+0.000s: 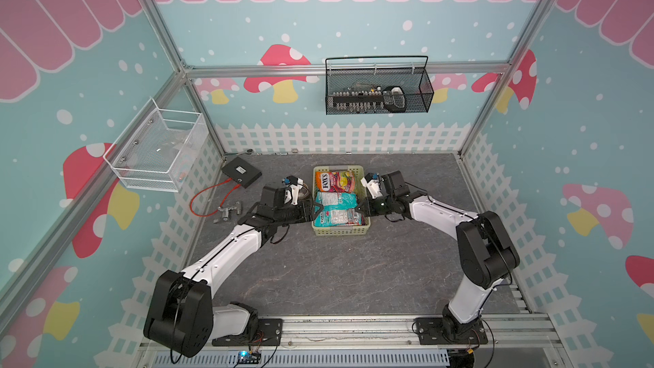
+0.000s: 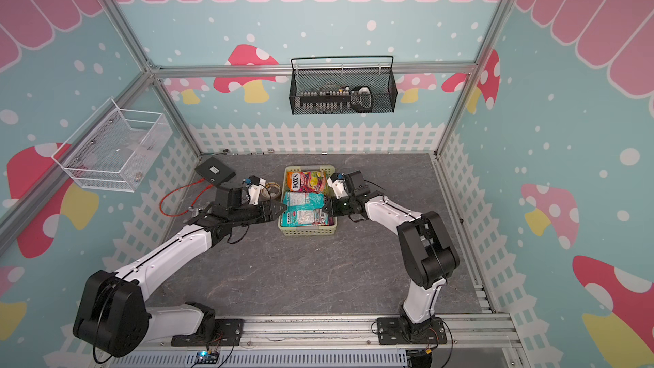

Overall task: Put the candies in the basket
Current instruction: Place the candy in the basket.

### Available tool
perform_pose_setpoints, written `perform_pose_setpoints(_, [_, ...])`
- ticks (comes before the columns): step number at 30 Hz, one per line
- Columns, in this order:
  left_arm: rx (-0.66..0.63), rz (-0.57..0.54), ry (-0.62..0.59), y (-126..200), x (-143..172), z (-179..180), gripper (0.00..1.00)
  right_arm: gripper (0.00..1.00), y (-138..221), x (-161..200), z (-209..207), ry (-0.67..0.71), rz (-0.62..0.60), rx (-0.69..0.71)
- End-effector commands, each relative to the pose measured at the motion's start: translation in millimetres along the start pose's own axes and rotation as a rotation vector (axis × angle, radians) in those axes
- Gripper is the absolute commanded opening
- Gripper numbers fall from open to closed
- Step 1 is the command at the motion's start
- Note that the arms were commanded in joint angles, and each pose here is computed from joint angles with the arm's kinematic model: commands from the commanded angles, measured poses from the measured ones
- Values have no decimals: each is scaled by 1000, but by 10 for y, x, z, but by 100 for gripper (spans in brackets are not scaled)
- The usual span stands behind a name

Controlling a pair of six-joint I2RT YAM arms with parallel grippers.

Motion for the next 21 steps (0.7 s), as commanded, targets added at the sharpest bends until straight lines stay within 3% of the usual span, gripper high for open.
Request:
perform_pose_setpoints(1, [-5, -51, -21, 42, -118, -55, 68, 2, 81, 11, -24, -20, -21, 47])
perform_pose_setpoints(5, [4, -61, -26, 67, -144, -83, 70, 9, 119, 0, 1, -21, -37, 45])
perform_pose_setpoints(10, [-27, -102, -45, 163, -160, -106, 78, 28, 234, -67, 98, -26, -86, 28])
perform_pose_setpoints(14, [-47, -149, -63, 267, -227, -158, 84, 36, 420, -131, 221, -27, -140, 25])
perform_pose_setpoints(17, [-95, -223, -92, 392, -330, -207, 99, 42, 672, -187, 337, -20, -229, 48])
perform_pose_setpoints(21, [-195, -375, -190, 593, -475, -262, 99, 55, 1107, -235, 392, -9, -448, 228])
Point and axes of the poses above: each gripper's point midway between its finger pads, its own y axis back along the fingers, its own z axis along the line the jaws close on, x = y × z, the point moved 10 cm from there along y, back along the fingers, and after that the axes turned 6 degrees about -y, right-handed, at the moved point
